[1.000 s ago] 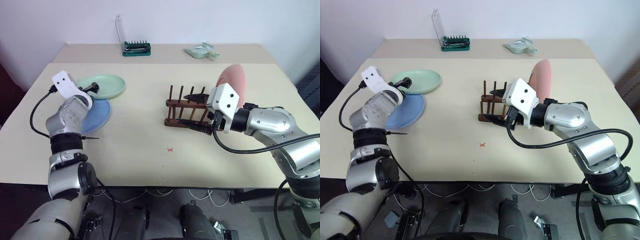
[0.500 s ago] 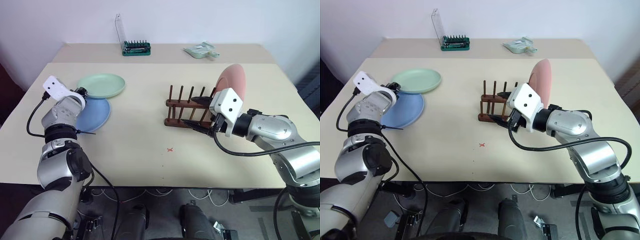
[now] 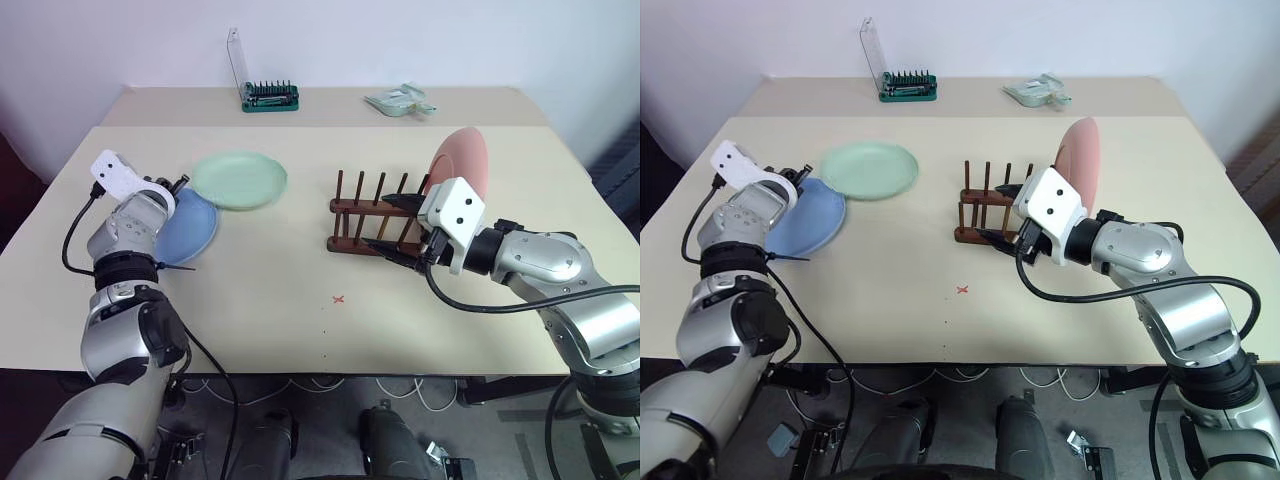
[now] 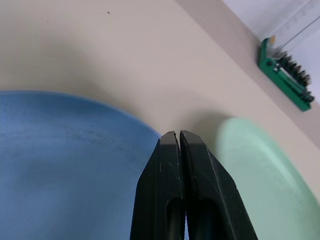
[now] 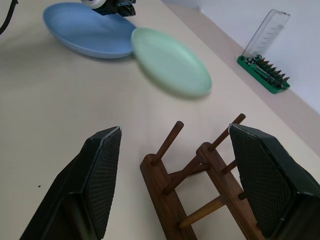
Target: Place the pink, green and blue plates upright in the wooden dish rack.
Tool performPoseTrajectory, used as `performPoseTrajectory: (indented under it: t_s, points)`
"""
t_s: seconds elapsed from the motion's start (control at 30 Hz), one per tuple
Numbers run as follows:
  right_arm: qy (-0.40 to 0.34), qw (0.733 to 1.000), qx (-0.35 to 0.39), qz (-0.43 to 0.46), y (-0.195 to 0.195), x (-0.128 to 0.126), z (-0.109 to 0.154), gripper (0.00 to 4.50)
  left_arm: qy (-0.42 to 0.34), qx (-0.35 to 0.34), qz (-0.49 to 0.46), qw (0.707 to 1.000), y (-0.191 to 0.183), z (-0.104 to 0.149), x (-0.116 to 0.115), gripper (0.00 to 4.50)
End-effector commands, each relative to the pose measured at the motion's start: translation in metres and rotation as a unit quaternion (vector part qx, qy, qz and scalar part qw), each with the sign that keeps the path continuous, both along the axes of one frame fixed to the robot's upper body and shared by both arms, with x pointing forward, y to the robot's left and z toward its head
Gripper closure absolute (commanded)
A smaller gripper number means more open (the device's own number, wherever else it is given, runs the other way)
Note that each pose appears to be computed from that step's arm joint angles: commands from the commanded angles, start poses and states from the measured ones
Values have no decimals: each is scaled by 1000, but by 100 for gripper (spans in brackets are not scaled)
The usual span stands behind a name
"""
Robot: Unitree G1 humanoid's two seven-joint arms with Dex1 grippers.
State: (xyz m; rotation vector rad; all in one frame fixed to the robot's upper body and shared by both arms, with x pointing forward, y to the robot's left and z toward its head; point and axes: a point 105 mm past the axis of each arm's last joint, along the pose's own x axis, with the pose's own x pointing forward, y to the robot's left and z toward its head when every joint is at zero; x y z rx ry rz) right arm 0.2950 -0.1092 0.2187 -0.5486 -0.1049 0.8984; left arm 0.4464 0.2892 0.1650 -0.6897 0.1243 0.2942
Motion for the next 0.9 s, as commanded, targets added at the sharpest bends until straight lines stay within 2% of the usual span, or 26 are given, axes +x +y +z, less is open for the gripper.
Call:
performPoseTrajectory:
  t_s: [0.03, 0.07, 0.17, 0.2, 0.27, 0.33, 0.37, 0.4, 0.43, 0.57, 0.77, 0.9]
  points:
    - [-34, 999, 7, 5, 1, -3, 15, 99, -59, 35, -29, 997, -7, 28, 0, 442]
    - [-34, 999, 7, 5, 1, -3, 15, 99, -68, 49, -47, 995, -14, 33, 1, 442]
    - [-33, 999, 8, 5, 2, -3, 14, 99, -77, 88, -82, 990, -31, 43, -1, 361]
    - [-33, 999, 8, 5, 1, -2, 14, 99, -75, 94, -84, 989, -33, 43, -2, 316]
    - [-33, 999, 8, 4, 1, -2, 14, 99, -62, 220, -122, 966, -58, 53, -1, 224]
    - [-33, 999, 9, 3, 1, -1, 13, 99, -40, 301, -132, 944, -68, 53, 0, 129]
    - [-33, 999, 9, 3, 2, -1, 13, 99, -29, 311, -128, 941, -67, 52, 0, 82]
    - [-33, 999, 9, 3, 2, -1, 13, 99, -25, 287, -118, 950, -64, 50, 2, 28]
    - [-33, 999, 10, 2, 2, 0, 13, 99, -13, 269, -94, 959, -52, 47, 4, 7]
    - [-30, 999, 12, -2, 0, 0, 11, 99, 26, 258, -53, 964, -27, 42, 12, 7]
    - [-30, 999, 13, -10, -1, 1, 9, 99, 67, 260, -80, 960, -27, 37, 23, 7]
    - [-30, 999, 14, -13, -2, 2, 8, 99, 72, 235, -100, 964, -35, 32, 26, 7]
